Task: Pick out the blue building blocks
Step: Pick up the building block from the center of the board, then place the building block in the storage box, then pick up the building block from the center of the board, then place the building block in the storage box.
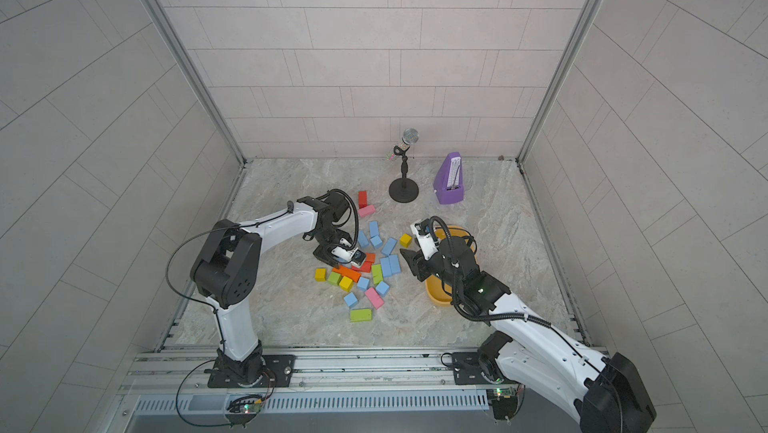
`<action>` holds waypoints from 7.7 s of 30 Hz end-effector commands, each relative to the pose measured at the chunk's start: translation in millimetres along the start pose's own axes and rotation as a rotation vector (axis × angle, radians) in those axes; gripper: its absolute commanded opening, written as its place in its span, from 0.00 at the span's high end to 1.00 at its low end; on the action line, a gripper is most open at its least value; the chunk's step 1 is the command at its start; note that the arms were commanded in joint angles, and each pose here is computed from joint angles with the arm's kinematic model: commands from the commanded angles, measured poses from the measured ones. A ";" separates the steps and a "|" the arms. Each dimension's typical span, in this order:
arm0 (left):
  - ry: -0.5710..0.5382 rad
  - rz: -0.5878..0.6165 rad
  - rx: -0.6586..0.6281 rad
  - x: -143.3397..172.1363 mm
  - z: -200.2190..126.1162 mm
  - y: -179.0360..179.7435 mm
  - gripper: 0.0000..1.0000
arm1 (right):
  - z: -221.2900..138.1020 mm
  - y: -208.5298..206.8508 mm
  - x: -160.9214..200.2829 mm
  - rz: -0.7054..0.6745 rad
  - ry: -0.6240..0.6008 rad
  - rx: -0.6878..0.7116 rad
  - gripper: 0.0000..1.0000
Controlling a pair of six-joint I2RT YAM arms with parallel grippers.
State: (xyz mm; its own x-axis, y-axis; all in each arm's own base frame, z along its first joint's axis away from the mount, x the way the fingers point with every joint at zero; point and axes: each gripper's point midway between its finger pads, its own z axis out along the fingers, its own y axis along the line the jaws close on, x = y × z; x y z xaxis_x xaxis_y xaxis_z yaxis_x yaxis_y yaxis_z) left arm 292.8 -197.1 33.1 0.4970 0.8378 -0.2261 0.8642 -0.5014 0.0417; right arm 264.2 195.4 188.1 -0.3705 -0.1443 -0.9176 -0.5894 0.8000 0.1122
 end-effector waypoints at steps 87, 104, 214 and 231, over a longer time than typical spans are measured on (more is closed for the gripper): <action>-0.753 -0.482 -0.417 -125.0 -113.1 16.2 0.25 | -23.8 -117.6 59.4 0.334 0.660 0.440 0.81; -0.734 -0.499 -0.382 -122.7 -101.7 14.4 0.26 | -10.9 -184.6 85.3 0.270 0.821 0.637 0.78; -0.620 -0.975 -0.501 -43.1 -81.7 31.3 0.12 | -5.7 -109.5 109.1 0.412 0.635 0.371 0.76; -0.563 -1.025 -0.547 -24.6 -82.7 34.2 0.11 | 26.5 -116.2 114.9 0.446 0.682 0.344 0.71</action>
State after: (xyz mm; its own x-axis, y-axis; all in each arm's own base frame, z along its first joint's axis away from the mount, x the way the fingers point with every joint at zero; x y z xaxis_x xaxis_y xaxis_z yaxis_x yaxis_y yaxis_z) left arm 309.4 -218.4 113.6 -0.3960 0.5184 -0.7579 0.8237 0.5654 -0.0437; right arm 301.9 96.8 56.7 -0.9296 -0.0123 -0.3684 -0.0776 0.9836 0.1631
